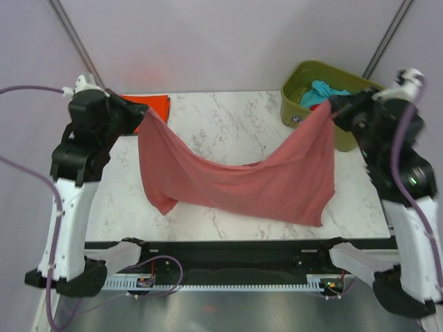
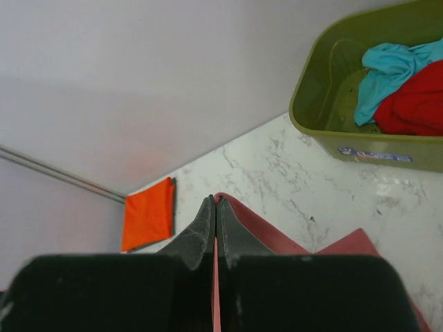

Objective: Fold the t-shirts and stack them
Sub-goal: Flatten the tshirt out

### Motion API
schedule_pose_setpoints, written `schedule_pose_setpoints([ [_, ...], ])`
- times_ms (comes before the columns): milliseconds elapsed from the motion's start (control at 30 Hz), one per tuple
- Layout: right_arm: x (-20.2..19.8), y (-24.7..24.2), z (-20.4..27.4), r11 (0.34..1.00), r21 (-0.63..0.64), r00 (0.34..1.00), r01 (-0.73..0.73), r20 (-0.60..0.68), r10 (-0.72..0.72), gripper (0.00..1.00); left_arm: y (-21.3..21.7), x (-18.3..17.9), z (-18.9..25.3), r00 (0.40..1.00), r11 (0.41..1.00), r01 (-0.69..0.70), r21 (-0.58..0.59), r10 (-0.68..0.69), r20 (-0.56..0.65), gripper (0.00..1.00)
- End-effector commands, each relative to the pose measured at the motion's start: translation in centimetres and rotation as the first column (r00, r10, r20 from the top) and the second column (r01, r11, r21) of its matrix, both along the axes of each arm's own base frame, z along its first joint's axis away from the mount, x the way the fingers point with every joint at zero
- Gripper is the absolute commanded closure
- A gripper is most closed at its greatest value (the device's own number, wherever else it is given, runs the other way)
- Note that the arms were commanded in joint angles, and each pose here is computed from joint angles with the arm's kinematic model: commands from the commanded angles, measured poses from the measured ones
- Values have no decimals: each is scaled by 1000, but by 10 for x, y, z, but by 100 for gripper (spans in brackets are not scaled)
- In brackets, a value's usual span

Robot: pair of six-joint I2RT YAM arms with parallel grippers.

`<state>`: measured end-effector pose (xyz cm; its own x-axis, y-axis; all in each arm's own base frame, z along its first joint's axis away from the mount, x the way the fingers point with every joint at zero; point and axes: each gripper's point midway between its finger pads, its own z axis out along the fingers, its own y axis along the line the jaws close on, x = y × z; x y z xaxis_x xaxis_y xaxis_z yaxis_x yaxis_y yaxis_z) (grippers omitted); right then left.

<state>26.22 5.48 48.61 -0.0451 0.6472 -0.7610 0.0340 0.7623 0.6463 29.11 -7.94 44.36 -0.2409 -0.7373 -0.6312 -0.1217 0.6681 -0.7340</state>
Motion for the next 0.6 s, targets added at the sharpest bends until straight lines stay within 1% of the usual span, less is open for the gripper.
schedule_pose_setpoints([
  [0,95,30,-20,996,-86,999,-30,-45,26,100,18,63,-27,988,980,-123,155,135,-72,98],
  [33,130,38,-22,992,-121,999,-26,-42,21,100,19,81,-31,985,976,-130,175,147,-87,98],
  [67,148,43,-21,990,-138,999,-25,-38,20,100,15,108,-25,985,976,-132,173,149,-85,98],
  [100,165,47,-19,988,-150,999,-23,-32,18,100,21,125,-23,983,975,-148,164,163,-86,98],
  [133,172,48,19,989,-145,998,-22,50,29,100,23,139,-16,984,978,-151,142,163,-77,98],
  [167,208,57,1,982,-183,999,-46,9,48,100,18,161,2,992,988,-118,97,122,-41,98],
  [200,218,58,15,981,-188,998,-50,36,58,100,34,171,16,989,988,-144,60,145,-13,98],
  [233,232,56,45,983,-181,993,-42,105,62,100,39,177,31,988,988,-152,6,152,17,98],
  [267,232,52,64,986,-161,987,-33,152,58,100,40,175,71,985,991,-129,-45,133,113,98],
  [300,230,33,95,992,-125,971,-1,238,31,100,51,187,74,982,988,-139,-74,147,121,98],
  [333,224,27,108,995,-95,960,-15,276,40,100,63,186,88,974,979,-153,-134,172,147,98],
  [367,218,19,120,999,-37,951,-12,307,23,100,61,178,106,972,979,-111,-169,143,188,98],
  [400,213,8,127,1000,-30,946,10,325,0,100,68,168,118,966,976,-112,-186,151,211,98],
  [433,190,3,152,1000,-25,922,13,388,-2,100,69,162,123,963,976,-108,-188,150,225,98],
  [500,169,3,168,999,-41,904,5,428,13,100,66,149,130,961,982,-91,-166,130,243,98],
  [533,148,3,181,999,-46,889,-5,457,25,100,64,137,128,965,986,-82,-148,115,236,98],
  [567,138,5,184,999,-49,886,-21,462,42,100,62,129,128,966,987,-76,-140,108,234,98],
])
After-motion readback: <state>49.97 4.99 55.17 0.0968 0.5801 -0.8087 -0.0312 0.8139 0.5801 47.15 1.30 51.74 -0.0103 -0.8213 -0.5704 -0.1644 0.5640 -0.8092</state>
